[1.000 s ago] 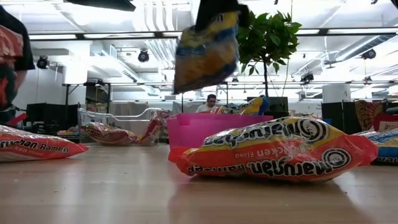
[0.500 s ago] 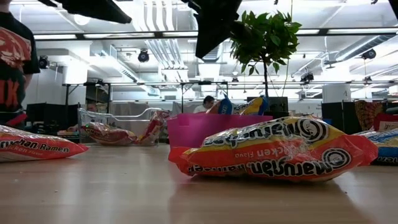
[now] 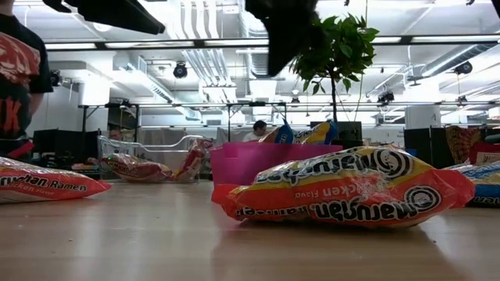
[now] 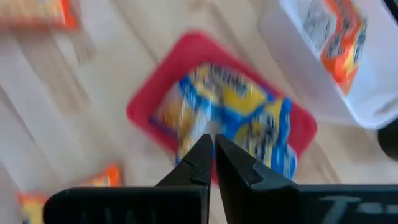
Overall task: Sort Maruchan noodles
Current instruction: Put the orange noodle pack into the white bin
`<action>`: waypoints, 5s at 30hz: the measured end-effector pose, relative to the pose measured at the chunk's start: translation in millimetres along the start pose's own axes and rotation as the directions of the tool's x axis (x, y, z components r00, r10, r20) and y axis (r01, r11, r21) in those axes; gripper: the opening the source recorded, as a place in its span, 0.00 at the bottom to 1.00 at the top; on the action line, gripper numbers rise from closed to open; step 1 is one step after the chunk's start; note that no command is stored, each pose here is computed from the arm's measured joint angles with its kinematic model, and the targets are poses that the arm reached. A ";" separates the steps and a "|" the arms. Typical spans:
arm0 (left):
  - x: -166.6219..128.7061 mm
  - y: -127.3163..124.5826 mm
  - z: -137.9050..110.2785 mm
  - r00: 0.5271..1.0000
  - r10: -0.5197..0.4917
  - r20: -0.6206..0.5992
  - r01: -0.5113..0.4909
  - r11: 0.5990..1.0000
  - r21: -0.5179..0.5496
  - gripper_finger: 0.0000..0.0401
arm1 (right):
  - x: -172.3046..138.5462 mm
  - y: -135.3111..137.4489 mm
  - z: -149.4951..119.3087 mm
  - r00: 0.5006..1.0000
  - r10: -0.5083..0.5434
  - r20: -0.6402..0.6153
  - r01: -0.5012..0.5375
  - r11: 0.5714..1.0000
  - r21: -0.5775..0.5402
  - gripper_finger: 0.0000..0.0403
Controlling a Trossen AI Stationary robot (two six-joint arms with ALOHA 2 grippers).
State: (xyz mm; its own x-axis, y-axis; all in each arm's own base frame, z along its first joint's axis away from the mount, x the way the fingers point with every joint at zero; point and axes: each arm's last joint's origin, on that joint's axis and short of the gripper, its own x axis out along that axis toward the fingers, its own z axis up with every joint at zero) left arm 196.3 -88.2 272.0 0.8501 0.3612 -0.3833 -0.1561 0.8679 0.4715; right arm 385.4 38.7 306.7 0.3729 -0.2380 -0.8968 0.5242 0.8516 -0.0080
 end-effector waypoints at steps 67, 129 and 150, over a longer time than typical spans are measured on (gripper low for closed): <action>141.4 -195.2 -9.1 0.938 -0.347 0.008 0.342 0.921 -0.187 0.00 | 42.9 76.4 -215.3 0.973 0.179 -0.143 -0.130 0.946 0.297 0.49; 64.4 -104.9 39.3 0.958 -0.278 -0.076 0.282 0.958 0.058 0.00 | 8.5 36.1 -144.7 0.673 0.499 0.547 -0.618 0.785 0.044 0.04; -1.2 -14.1 -7.0 0.989 -0.020 0.145 0.027 0.999 -0.043 0.00 | 0.2 -119.3 -24.5 0.797 -0.331 0.505 0.255 0.943 0.216 0.04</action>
State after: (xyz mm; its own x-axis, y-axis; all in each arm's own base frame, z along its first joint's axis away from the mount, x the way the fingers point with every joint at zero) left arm 193.9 -98.5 260.3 0.9170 0.2902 -0.2735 -0.1549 0.8913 0.4262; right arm 304.2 -51.5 296.6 0.5103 -0.7074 -0.4890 0.7542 0.6414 -0.1407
